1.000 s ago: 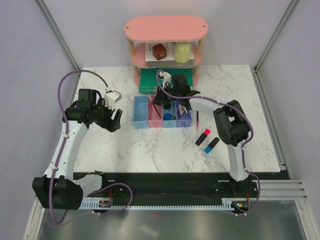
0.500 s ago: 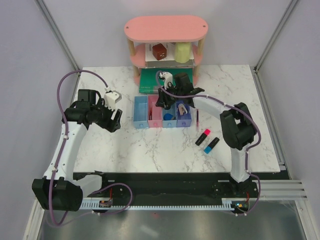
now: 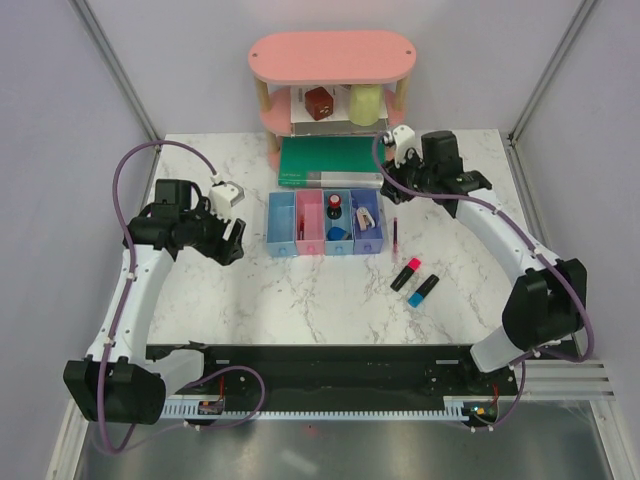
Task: Sort the stationery into containers
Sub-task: Place the pen in the storage box, then pick up the pen from the center of the board, then place the pen in the storage box.
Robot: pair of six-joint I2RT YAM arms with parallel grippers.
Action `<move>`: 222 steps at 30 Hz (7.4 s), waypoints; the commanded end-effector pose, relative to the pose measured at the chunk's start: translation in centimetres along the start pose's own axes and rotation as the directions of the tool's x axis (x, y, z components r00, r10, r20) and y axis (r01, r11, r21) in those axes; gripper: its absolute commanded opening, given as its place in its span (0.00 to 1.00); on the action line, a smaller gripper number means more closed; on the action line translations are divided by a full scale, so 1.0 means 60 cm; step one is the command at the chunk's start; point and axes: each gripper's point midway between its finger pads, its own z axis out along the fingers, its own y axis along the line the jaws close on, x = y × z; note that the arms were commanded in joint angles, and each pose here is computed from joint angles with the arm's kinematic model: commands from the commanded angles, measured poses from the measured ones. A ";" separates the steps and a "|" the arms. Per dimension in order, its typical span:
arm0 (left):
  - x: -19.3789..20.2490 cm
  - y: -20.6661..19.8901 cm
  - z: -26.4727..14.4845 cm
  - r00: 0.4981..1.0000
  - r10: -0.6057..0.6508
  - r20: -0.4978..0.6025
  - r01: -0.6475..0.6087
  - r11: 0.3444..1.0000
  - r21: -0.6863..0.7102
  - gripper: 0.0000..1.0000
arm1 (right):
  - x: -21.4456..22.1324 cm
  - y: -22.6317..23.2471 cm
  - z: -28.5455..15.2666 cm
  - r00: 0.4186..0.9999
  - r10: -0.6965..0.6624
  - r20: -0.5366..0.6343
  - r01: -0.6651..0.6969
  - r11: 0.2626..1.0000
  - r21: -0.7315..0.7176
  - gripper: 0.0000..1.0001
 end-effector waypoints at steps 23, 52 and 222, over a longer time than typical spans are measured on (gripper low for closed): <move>-0.023 0.015 -0.035 0.993 0.115 0.027 -0.113 0.992 -0.060 0.82 | 0.320 -0.012 0.086 0.871 0.080 -0.484 -0.129 0.989 -0.070 0.41; -0.037 0.001 -0.046 0.991 0.112 0.071 -0.110 0.993 -0.039 0.82 | 0.285 -0.089 0.026 0.885 0.080 -0.458 -0.027 0.992 0.121 0.03; -0.179 -0.132 0.275 0.966 -0.055 -0.253 0.083 0.991 0.101 0.54 | 0.262 0.049 -0.074 0.918 -0.065 -0.391 0.141 0.975 0.170 0.98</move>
